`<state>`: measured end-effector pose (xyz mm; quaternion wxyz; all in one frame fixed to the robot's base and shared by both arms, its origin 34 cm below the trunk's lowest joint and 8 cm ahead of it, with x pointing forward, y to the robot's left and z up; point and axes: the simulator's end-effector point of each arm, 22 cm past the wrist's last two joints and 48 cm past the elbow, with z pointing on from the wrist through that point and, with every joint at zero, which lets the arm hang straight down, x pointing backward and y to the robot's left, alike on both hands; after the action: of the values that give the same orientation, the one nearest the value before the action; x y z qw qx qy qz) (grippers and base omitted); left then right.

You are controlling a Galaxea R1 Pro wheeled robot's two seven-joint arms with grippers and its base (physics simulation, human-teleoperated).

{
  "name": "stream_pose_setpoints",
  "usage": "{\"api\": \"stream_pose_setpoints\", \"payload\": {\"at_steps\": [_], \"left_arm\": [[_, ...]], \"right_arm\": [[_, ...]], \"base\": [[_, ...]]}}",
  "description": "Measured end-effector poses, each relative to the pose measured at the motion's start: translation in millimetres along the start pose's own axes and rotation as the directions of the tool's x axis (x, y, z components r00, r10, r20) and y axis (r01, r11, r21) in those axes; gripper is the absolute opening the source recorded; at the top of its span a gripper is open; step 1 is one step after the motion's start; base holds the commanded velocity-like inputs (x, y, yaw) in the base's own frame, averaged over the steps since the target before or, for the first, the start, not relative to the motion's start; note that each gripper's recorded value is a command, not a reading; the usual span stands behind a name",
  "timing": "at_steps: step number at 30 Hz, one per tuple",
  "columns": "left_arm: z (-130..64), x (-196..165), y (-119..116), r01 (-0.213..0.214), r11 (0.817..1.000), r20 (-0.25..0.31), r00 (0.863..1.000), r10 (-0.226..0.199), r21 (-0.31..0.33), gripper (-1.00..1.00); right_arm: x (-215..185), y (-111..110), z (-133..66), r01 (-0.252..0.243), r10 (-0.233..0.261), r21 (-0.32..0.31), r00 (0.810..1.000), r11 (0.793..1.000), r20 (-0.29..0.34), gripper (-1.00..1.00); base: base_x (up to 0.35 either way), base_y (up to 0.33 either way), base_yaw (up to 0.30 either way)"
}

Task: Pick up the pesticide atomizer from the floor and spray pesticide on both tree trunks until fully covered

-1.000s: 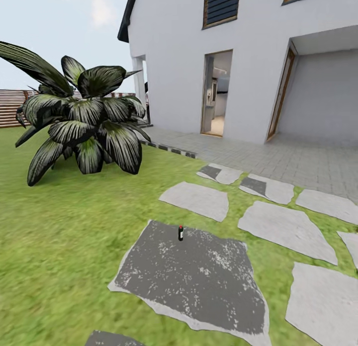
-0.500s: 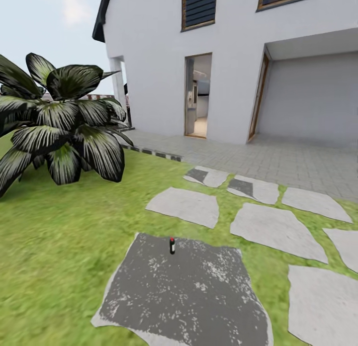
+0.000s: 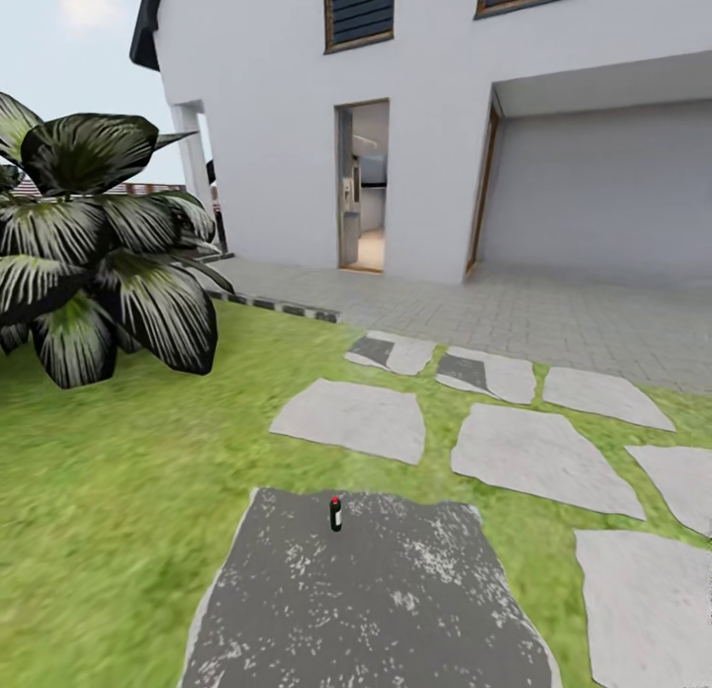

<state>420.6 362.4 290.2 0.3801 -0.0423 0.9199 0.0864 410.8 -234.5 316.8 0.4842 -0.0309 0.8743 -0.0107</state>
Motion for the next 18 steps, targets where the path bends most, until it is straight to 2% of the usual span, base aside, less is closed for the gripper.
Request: {"api": "stream_pose_setpoints", "payload": {"at_steps": [13, 18], "left_arm": [[-0.1, -0.1, -0.1, 0.000, 1.000, 0.001, 1.000, 0.000, 0.001, 1.00], [0.0, -0.4, -0.2, -0.001, 1.000, 0.002, 1.000, 0.001, 0.001, 1.00]], "right_arm": [[0.0, 0.0, 0.0, 0.000, 0.000, 0.000, 1.000, 1.000, 0.000, 1.00], [0.0, 0.1, 0.0, 0.000, 0.000, -0.001, 1.000, 1.000, 0.000, 1.00]], "base": [[0.279, 0.232, -0.260], [0.185, 0.232, -0.260]]}}
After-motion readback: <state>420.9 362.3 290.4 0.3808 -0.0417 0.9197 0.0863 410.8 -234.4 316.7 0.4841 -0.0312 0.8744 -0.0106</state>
